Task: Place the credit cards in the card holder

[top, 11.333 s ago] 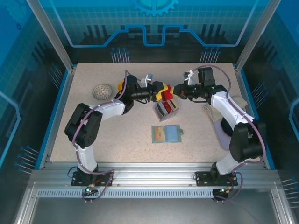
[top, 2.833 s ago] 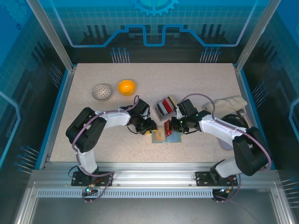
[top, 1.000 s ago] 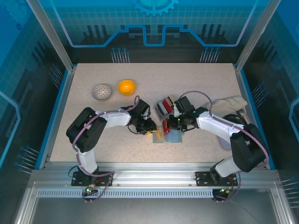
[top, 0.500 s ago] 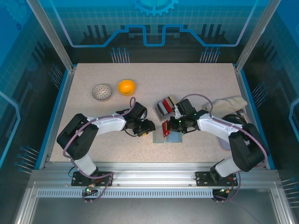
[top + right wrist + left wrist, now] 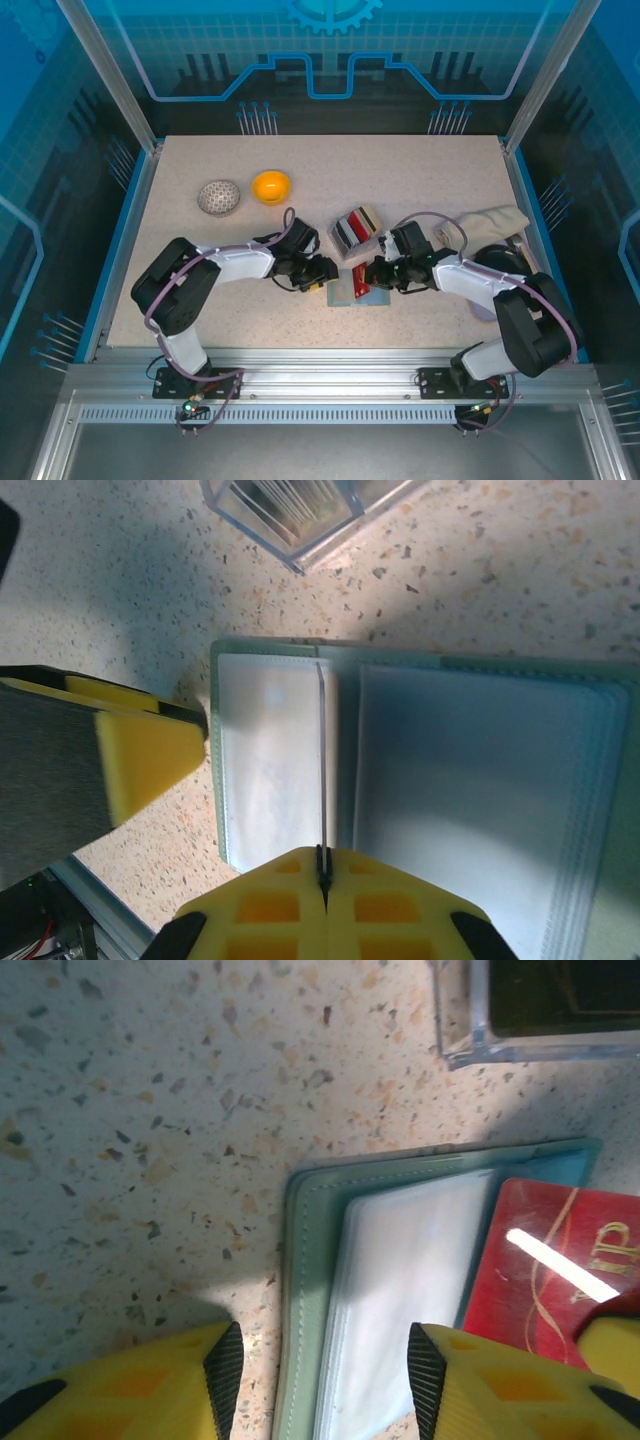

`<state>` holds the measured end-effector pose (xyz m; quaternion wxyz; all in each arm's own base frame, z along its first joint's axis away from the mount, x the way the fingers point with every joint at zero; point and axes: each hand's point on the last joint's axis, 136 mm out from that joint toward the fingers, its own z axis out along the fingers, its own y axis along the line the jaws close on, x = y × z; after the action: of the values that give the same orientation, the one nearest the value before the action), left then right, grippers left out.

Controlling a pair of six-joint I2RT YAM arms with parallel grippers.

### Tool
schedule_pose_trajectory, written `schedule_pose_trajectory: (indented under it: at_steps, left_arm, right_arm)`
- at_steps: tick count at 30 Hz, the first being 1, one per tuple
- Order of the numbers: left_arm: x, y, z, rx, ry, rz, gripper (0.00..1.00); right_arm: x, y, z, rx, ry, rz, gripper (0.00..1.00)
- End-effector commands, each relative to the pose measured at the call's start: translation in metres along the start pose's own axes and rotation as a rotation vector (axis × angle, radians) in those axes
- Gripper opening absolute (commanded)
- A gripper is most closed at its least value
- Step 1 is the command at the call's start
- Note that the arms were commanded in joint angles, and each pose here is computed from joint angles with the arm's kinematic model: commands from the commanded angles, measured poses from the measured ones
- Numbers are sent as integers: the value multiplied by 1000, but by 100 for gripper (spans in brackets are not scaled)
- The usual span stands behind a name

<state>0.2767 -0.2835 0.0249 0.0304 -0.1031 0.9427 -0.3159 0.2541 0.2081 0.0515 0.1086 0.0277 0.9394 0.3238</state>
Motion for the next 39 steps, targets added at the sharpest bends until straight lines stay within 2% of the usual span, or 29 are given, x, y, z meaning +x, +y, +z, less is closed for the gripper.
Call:
schedule_pose_trajectory:
  at_steps: [1,8,17,28,39]
  left_arm:
    - [5,-4,6,6,47,19,48]
    - [9,3,13,-17,72,10,38]
    - [11,7,15,-35,82,7,32]
    - [12,9,16,-42,92,6,30]
    - [15,10,19,-47,99,3,28]
  right_arm:
    - [4,-4,8,-31,17,23,1]
    - [12,-17,16,-3,36,54,1]
    - [4,-1,-4,-43,-10,29,1]
    - [18,-21,16,-25,33,75,1]
    - [20,-15,25,-77,41,105,1]
